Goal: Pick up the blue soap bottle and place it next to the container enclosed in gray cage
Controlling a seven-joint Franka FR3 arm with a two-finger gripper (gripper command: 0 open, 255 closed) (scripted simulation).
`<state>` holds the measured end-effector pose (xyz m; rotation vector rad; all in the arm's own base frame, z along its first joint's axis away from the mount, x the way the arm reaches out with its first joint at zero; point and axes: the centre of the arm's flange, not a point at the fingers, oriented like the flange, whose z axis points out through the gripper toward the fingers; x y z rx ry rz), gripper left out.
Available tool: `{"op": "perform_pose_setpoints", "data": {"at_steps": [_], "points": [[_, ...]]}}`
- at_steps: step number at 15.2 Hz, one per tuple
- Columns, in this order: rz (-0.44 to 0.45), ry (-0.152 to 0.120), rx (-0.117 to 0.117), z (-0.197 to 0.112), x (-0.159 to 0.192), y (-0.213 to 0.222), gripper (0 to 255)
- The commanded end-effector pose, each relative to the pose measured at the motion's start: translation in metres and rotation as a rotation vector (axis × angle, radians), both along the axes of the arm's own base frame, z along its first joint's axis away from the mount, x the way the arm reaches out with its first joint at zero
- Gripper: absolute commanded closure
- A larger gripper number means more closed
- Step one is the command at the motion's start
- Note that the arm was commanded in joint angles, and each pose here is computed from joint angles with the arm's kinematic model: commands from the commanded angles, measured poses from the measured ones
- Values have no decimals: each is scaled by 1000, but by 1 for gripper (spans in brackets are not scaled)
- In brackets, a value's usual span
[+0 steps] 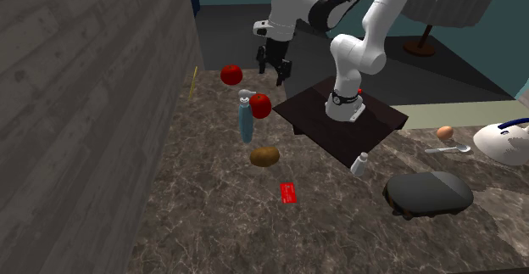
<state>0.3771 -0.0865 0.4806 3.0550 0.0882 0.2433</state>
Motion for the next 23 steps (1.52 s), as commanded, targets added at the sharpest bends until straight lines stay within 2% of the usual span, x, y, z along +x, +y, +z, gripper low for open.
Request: {"op": "perform_pose_setpoints", "data": {"at_steps": [1, 7, 15, 23], "points": [[10, -22, -14, -16, 9, -15, 0], [36, -78, -50, -61, 45, -60, 0], [36, -79, -50, -101, 56, -65, 0], [36, -79, -50, -101, 56, -65, 0]]}}
